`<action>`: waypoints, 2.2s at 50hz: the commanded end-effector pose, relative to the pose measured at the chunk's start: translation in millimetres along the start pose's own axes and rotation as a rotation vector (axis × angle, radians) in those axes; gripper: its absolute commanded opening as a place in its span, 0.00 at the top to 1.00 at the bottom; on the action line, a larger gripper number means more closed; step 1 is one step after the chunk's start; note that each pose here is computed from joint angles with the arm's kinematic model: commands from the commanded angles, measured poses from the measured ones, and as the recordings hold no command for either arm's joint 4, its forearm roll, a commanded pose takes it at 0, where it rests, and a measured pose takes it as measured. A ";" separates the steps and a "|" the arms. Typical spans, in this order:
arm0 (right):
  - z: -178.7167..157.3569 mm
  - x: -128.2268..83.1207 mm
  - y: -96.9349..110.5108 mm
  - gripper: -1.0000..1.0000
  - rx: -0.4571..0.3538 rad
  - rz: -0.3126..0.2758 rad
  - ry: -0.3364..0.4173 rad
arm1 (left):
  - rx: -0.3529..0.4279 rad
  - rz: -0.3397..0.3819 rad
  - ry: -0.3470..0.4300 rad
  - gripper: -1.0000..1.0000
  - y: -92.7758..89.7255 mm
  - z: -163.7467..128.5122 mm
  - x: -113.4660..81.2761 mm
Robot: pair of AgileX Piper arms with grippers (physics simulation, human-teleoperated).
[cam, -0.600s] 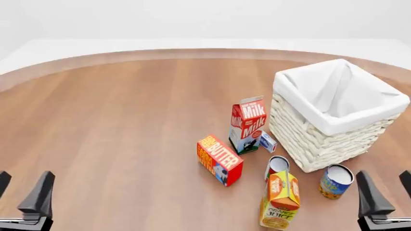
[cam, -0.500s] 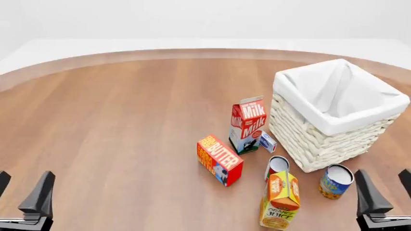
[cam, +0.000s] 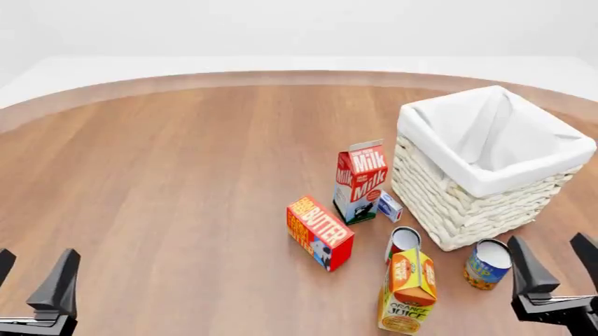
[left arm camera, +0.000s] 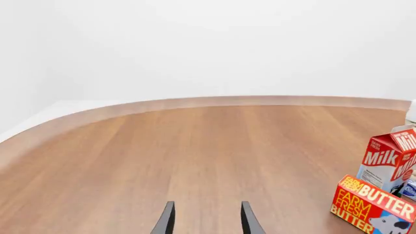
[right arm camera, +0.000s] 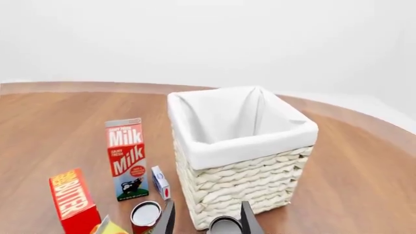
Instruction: Pick up the alphabet soup, and put it in the basket.
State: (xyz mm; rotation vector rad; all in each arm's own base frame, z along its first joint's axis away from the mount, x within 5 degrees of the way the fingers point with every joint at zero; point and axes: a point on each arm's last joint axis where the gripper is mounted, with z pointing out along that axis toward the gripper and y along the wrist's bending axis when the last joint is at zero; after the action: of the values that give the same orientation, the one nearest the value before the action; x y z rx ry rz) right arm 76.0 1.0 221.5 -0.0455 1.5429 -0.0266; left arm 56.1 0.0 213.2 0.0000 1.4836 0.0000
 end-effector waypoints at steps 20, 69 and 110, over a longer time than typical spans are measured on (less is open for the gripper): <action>13.9 9.7 -2.9 0.00 0.029 -0.021 0.136 | 0.000 0.000 0.000 0.00 0.0 0.0 0.0; 41.2 38.2 -8.7 0.00 0.076 0.011 0.275 | 0.000 0.000 0.000 0.00 0.0 0.0 0.0; 54.4 53.9 -12.7 0.00 0.095 0.004 0.361 | 0.000 0.000 0.000 0.00 0.0 0.0 0.0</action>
State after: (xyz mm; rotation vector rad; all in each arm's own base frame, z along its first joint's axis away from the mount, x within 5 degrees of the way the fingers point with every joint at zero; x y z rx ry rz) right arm 131.8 -12.1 171.4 0.0338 1.8860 -0.1012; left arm 56.1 0.0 213.2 0.0000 1.4836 0.0000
